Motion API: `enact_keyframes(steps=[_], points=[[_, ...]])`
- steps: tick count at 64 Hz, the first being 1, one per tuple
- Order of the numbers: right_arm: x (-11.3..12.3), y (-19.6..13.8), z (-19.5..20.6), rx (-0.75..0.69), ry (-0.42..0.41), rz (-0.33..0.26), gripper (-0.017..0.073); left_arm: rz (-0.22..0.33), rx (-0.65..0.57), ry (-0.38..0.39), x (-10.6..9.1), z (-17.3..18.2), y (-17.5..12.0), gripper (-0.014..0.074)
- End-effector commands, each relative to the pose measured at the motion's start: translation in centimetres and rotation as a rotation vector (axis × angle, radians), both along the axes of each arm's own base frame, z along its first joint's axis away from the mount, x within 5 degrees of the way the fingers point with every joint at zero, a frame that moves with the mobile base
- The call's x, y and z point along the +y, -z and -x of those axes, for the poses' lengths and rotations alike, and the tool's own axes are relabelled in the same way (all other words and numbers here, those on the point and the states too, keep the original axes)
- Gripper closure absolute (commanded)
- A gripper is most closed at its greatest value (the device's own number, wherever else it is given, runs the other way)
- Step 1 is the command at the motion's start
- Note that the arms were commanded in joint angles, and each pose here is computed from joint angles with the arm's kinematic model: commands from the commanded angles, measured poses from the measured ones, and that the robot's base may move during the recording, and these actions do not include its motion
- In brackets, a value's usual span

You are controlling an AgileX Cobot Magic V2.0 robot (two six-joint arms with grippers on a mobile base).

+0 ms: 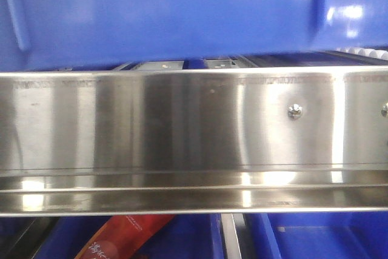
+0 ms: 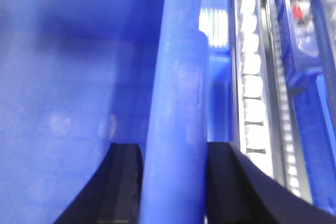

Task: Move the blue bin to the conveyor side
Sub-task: 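Lift the blue bin with both grippers off the roller shelf, then pull the held blue bin back toward the robot, clearing the rack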

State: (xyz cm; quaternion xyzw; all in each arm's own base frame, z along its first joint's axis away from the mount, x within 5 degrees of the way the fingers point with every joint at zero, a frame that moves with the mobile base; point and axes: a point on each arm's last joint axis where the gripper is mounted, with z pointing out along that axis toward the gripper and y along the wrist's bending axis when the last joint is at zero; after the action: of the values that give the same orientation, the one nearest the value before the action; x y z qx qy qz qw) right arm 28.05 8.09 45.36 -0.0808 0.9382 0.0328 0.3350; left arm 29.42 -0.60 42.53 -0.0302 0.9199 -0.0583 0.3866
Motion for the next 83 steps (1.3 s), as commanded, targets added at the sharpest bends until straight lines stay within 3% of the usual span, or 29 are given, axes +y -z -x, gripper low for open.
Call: enact_keyframes(steps=[1,19,41,73,83], points=[[-0.8,-2.5,1.6,-0.138,0.007,-0.013,0.0638,0.023,-0.135,0.005,-0.2,1.6,-2.6,0.0611],[-1.9,-3.8,5.0,-0.19,0.012,-0.034,0.0638,0.042,-0.193,0.029,-0.7,5.0,-4.8,0.0612],[-2.9,-4.5,7.8,-0.229,0.037,-0.053,0.0638,-0.047,-0.195,-0.003,-1.9,6.8,-5.5,0.0612],[-3.1,-4.6,8.3,-0.237,0.042,-0.054,0.064,-0.021,-0.246,-0.001,-2.2,8.4,-6.5,0.0612],[-2.6,-3.8,8.1,-0.196,0.021,-0.086,0.064,-0.028,-0.28,-0.006,-2.0,9.0,-7.0,0.0612]])
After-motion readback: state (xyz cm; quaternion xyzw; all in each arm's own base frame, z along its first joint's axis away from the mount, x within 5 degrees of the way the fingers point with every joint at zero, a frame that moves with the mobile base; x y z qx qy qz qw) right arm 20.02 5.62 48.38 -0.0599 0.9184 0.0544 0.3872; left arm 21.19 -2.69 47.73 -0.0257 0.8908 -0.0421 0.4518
